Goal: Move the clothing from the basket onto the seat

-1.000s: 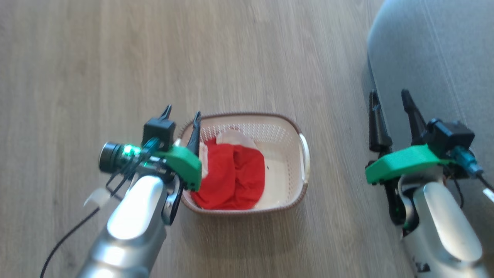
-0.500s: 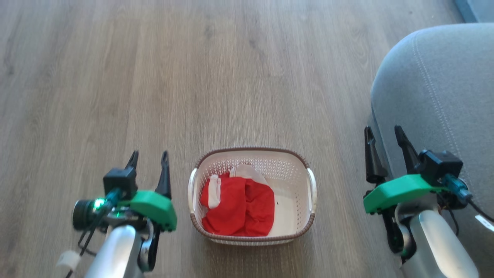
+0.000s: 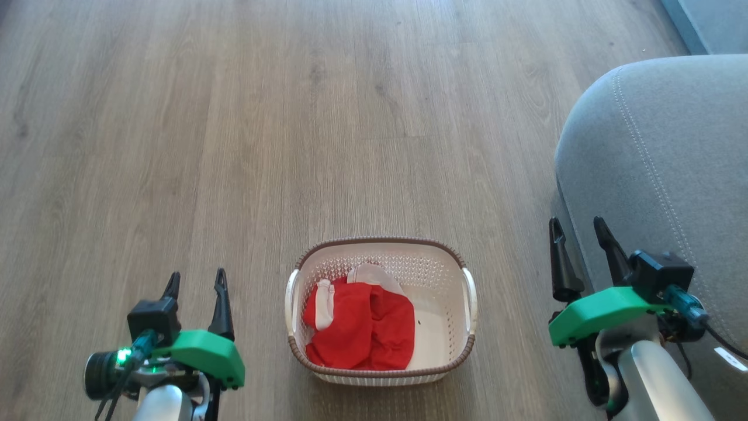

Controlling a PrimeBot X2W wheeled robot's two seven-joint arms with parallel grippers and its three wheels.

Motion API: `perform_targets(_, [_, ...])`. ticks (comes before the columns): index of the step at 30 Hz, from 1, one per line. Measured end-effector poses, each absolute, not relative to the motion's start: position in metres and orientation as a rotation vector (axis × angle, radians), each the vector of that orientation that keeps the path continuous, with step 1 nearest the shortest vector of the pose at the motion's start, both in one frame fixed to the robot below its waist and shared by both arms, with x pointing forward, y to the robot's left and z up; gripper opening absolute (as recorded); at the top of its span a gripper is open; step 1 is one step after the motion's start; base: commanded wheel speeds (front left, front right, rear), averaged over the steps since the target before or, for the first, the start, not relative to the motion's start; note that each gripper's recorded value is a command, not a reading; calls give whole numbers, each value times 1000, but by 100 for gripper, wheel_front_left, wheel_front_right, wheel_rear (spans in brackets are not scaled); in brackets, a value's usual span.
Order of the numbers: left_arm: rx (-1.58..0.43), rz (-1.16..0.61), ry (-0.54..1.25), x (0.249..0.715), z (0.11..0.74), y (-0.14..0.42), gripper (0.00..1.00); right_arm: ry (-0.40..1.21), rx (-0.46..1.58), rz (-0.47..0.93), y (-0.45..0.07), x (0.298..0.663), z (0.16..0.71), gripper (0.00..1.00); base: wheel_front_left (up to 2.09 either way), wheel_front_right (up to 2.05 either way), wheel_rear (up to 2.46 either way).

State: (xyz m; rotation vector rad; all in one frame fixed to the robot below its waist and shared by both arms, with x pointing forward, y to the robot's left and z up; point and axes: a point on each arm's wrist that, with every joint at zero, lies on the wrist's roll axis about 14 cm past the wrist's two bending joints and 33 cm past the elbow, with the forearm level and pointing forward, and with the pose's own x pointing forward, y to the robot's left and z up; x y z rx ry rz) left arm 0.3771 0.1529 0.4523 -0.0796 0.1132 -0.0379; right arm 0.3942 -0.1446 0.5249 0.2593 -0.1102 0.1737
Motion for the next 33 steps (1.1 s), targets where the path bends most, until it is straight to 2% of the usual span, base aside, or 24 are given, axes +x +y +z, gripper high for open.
perform_targets(13, [-79,-51,112,378,451,149,100,-90,275,169,-142,393,518,100,0,0,0])
perform_targets(22, [-70,-92,192,377,425,138,100,-63,278,156,-145,398,507,100,0,0,0])
perform_targets(33, [-53,-218,291,409,389,100,100,-86,270,167,-144,440,510,100,0,0,0])
